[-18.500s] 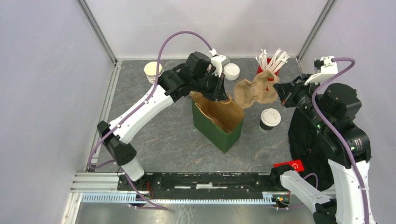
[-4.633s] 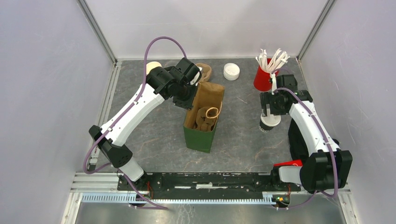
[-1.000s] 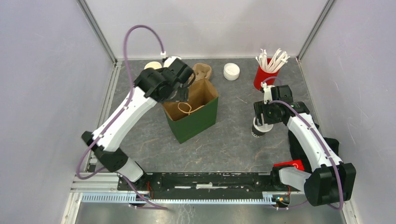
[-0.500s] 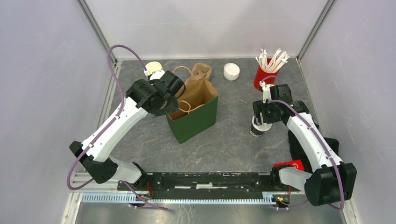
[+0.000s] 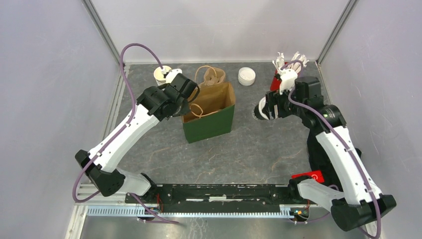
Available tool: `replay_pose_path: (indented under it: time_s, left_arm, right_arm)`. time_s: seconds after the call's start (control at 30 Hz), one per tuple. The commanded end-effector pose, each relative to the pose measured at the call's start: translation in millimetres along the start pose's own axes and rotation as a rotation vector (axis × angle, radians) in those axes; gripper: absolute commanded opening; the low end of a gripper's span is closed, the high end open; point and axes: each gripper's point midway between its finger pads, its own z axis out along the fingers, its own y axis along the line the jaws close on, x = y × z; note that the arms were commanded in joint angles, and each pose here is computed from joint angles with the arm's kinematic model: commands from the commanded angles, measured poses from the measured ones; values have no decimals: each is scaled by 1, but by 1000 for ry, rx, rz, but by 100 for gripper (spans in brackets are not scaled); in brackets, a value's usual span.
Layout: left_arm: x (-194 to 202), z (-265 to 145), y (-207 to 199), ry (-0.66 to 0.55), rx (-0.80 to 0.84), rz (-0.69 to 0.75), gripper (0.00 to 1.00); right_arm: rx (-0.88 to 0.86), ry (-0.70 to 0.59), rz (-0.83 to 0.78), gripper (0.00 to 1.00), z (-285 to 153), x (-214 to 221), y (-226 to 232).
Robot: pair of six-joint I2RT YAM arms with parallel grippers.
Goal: Pack the takeout coffee
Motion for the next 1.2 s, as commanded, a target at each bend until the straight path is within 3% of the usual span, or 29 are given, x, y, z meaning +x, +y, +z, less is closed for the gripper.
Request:
replay_pose_path:
  time_s: [0.0,0.13,0.37,0.6,0.93,1.17]
  left_arm:
    - [-28,-4,-7,-165,93,65,2]
    - [-29,-6,-10,-234,168,86,2]
    - [-27,-14,-8,-322,262,113,2]
    - [-14,-10,-6,-329,300,127,2]
    - [-5,-13,-2,-330,330,110,2]
    - [-5,-17,1,-405,379,116,2]
  right_arm:
    - [-113,-224,-94,65,-43,-62,30]
    - [-229,-325,-180,64,-73,-86,58]
    - [-409,-395,-238,62,-103,-105,100]
    - [-600,-457,-239,61,-130,-126,140]
    - [-622,-430,-255,58,-113,-132,178]
    - [-546,-355,-459,58,-88,-120,216]
